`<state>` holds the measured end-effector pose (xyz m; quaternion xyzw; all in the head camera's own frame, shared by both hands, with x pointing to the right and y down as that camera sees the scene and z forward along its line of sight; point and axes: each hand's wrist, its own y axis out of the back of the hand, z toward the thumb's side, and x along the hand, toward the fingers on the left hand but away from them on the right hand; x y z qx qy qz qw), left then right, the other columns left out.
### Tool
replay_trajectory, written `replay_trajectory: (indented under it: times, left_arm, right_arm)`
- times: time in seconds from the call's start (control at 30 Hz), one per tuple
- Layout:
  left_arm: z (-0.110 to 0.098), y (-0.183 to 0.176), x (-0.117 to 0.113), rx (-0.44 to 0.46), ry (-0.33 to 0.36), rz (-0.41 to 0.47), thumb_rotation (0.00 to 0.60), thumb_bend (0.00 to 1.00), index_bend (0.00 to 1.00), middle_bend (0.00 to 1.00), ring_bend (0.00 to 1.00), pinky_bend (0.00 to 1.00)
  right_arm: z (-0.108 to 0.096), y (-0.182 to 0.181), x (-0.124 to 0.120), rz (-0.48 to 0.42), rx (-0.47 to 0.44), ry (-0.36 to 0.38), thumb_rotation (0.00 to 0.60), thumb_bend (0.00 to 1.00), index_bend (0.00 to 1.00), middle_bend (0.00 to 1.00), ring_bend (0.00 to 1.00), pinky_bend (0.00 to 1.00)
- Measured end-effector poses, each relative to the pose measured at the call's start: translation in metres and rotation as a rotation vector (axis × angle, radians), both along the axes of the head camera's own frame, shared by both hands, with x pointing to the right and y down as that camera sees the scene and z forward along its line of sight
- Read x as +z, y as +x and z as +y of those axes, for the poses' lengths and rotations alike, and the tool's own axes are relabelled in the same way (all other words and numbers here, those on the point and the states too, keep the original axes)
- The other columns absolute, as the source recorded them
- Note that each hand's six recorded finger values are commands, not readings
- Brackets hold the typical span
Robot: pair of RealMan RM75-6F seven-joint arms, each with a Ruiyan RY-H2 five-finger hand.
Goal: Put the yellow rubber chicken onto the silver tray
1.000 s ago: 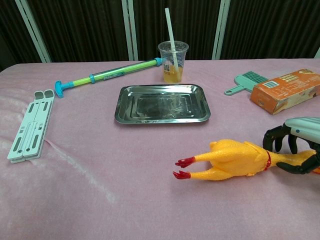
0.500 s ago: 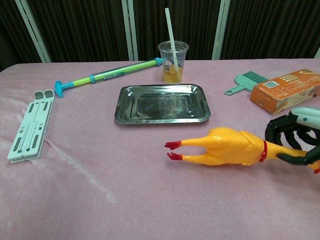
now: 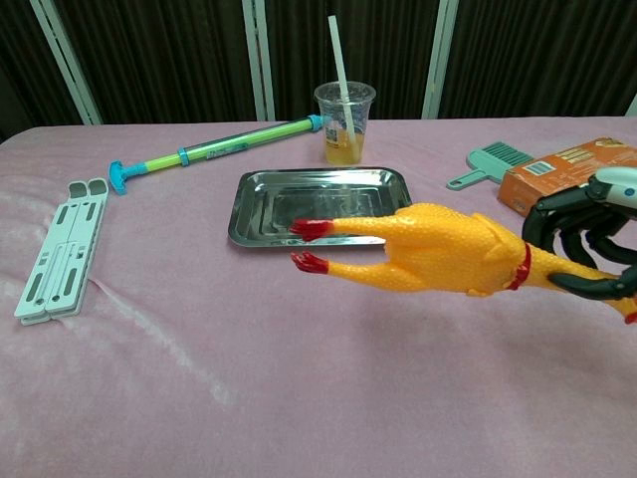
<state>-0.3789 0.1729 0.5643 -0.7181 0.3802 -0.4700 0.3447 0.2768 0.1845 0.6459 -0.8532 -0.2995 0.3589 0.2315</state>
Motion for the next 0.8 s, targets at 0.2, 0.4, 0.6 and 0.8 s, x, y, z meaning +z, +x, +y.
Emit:
replay_trajectory:
  times: [0.2, 0.4, 0.6, 0.8]
  left_arm:
    - [-0.025, 0.067, -0.007, 0.124, -0.049, 0.144, 0.600, 0.01, 0.07, 0.13, 0.06, 0.01]
    - [-0.043, 0.123, -0.015, 0.199, -0.104, 0.222, 0.600, 0.02, 0.07, 0.14, 0.07, 0.02]
    - [-0.049, 0.163, -0.013, 0.239, -0.169, 0.246, 0.600, 0.01, 0.06, 0.14, 0.07, 0.02]
    - [-0.048, 0.202, -0.008, 0.288, -0.200, 0.252, 0.600, 0.01, 0.06, 0.14, 0.07, 0.03]
  right_arm:
    - [-0.006, -0.019, -0.005, -0.004, -0.048, 0.037, 0.600, 0.61, 0.91, 0.70, 0.71, 0.87]
    - [-0.019, -0.038, -0.006, -0.001, -0.061, 0.062, 0.600, 0.61, 0.91, 0.70, 0.71, 0.88]
    - [-0.037, -0.052, -0.008, -0.010, -0.047, 0.078, 0.600, 0.61, 0.91, 0.70, 0.71, 0.87]
    - [-0.051, -0.067, -0.012, -0.034, -0.040, 0.084, 0.600, 0.61, 0.91, 0.70, 0.71, 0.88]
